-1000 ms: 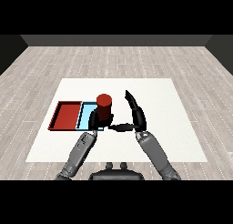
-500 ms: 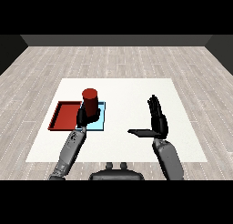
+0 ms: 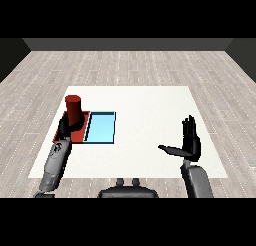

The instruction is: Pick the red can and put it in the red box

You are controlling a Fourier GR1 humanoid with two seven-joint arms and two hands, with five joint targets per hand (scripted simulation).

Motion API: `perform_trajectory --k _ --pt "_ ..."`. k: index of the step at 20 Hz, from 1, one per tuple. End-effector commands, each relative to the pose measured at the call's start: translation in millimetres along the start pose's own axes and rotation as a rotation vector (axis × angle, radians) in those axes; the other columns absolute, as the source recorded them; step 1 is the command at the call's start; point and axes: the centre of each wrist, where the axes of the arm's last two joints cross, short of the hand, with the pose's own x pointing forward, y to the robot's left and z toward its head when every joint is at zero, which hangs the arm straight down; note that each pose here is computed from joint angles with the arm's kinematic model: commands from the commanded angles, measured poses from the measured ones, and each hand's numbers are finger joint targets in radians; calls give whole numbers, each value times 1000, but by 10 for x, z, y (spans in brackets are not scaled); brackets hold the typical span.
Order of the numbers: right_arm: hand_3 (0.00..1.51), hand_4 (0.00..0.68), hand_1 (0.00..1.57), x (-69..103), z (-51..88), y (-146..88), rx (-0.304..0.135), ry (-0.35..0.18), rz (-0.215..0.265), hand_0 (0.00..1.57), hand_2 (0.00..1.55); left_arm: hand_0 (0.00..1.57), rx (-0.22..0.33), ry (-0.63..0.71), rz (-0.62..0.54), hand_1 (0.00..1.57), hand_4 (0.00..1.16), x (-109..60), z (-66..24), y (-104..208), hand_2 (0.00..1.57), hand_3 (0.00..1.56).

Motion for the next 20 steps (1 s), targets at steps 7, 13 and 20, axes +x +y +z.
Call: perform_trajectory --k 7,13,20 --pt "0 0 0 -370 -51 -394 -74 90 104 0 0 1571 126 278 -133 1571 1038 -729 -353 453 1571 1510" --pt "0 0 0 -621 -16 -166 -110 118 128 0 0 0 74 472 -344 0 756 -1042 -240 323 0 428" --pt "0 0 0 -627 -178 -166 -103 111 125 0 0 1070 84 627 -338 1070 557 -1194 -144 236 1028 472"
